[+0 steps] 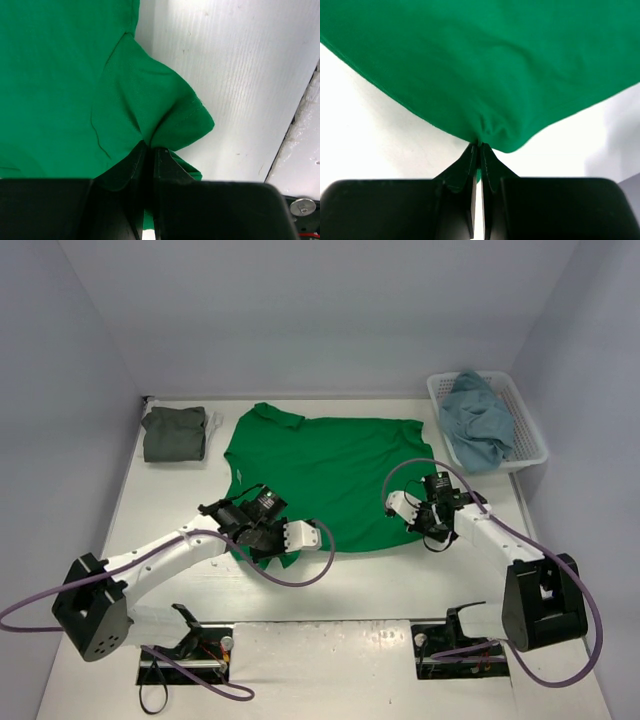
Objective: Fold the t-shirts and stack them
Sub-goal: Grap the side of the flattened tshirt closest away from the robot with both arms, then fold the flattened tshirt in 1/3 of the way
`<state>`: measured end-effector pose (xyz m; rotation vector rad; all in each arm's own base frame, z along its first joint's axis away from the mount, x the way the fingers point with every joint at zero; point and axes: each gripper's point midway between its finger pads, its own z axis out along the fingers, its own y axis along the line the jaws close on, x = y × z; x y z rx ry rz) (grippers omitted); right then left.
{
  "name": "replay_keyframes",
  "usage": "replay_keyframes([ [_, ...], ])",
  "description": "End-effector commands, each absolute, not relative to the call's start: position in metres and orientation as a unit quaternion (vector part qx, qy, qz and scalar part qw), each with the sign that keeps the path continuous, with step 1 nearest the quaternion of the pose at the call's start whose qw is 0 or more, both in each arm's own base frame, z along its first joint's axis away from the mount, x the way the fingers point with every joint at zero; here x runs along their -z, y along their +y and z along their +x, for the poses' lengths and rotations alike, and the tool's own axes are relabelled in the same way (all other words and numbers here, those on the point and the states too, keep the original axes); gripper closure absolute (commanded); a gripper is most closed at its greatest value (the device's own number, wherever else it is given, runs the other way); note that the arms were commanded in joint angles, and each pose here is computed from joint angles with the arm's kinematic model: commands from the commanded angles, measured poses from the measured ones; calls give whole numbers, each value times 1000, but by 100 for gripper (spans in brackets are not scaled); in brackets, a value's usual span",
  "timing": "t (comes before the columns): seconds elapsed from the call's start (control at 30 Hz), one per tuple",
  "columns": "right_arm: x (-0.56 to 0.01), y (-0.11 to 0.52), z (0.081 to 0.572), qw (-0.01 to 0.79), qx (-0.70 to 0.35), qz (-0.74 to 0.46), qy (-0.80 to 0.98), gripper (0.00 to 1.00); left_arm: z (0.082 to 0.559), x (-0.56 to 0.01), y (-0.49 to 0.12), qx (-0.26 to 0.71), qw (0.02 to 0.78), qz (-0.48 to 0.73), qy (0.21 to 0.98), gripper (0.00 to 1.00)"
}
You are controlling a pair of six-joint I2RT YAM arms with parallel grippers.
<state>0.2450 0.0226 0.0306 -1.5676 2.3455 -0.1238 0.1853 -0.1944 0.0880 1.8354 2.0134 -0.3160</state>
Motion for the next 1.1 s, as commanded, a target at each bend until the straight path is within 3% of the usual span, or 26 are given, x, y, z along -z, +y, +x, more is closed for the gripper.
replay_keyframes([
  [0.0, -51, 24, 256, 180, 59, -558, 808, 100, 185, -107, -188, 100, 209, 664, 711, 100],
  [0.47, -80, 24, 292, 209, 85, -563, 795, 100, 205, -117, -184, 75, 218, 670, 706, 100],
  [1.07, -83, 20, 344, 201, 88, -562, 797, 100, 302, -141, -169, 76, 245, 630, 733, 100],
])
